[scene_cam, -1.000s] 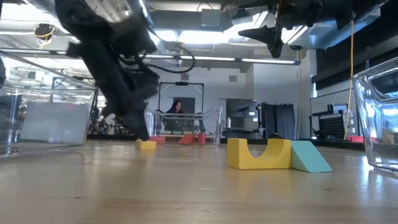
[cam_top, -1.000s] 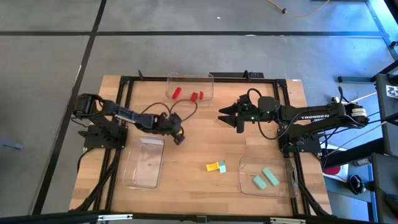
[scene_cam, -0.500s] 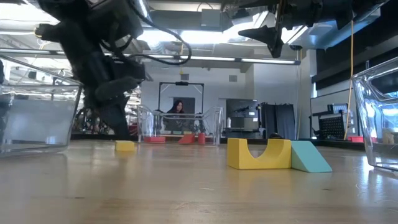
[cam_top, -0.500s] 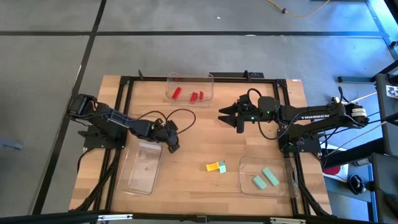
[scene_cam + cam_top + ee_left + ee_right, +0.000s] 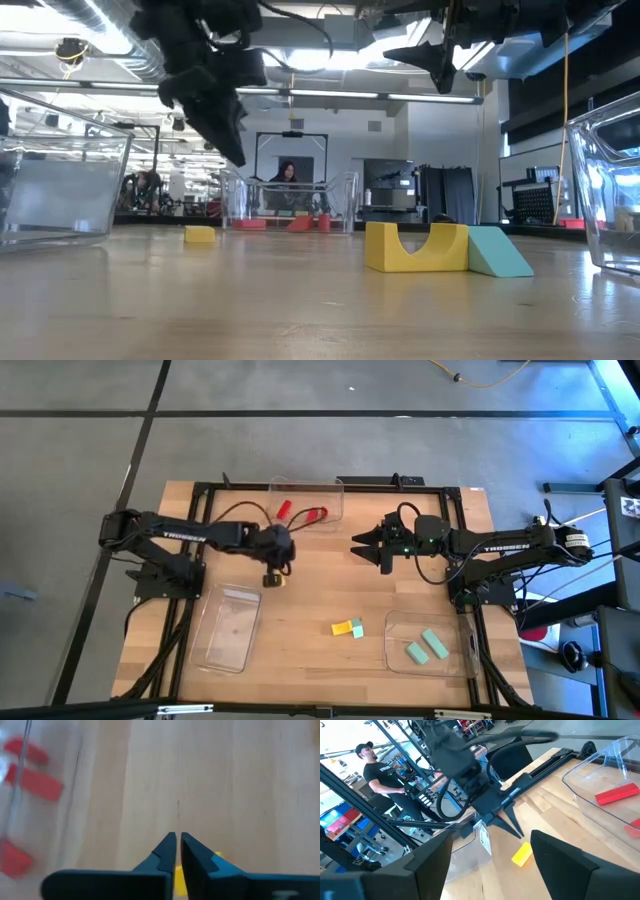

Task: Sort & place blocks by color
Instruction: Put the top left yellow block in the left transparent bin

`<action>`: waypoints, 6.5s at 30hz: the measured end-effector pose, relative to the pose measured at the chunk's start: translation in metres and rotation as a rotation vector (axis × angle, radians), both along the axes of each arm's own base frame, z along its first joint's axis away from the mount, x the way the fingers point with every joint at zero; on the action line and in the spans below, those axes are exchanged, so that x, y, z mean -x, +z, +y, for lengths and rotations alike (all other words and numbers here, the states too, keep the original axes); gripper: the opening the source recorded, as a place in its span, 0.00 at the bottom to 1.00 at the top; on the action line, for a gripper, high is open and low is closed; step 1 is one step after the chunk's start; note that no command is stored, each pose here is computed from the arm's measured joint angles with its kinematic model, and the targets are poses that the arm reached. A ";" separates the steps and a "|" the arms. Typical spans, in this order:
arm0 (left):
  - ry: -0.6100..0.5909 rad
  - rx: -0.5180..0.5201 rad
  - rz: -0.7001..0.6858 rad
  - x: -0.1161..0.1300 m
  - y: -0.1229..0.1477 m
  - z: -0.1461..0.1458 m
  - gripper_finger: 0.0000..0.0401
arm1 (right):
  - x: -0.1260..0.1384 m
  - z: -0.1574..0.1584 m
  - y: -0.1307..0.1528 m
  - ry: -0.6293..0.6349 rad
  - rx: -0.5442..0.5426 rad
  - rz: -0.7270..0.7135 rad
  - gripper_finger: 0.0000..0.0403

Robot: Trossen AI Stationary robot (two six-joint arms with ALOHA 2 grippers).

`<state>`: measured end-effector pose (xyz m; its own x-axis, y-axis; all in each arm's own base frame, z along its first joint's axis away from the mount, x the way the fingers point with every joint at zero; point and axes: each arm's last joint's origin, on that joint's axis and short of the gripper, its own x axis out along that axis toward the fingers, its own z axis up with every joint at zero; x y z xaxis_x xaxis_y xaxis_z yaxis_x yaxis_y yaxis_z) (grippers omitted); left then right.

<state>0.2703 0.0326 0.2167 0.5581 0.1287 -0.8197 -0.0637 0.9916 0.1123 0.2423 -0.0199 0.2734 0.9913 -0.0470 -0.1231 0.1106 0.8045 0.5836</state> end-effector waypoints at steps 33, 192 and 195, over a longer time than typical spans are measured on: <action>-0.779 -0.210 0.512 -0.028 -0.044 -0.006 0.51 | 0.000 0.000 -0.001 -0.008 -0.038 0.006 0.68; 0.084 0.301 -0.953 0.032 0.072 -0.016 0.28 | -0.001 0.000 0.001 0.038 0.265 -0.003 0.68; 0.043 0.331 -0.826 0.033 0.081 -0.026 0.28 | -0.001 0.000 0.001 0.038 0.265 -0.003 0.68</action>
<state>0.2376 0.0063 0.2980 0.9876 -0.0087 -0.1570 -0.0357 0.9599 -0.2779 0.2429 -0.0197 0.2745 0.9932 -0.0399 -0.1090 0.0761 0.9328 0.3523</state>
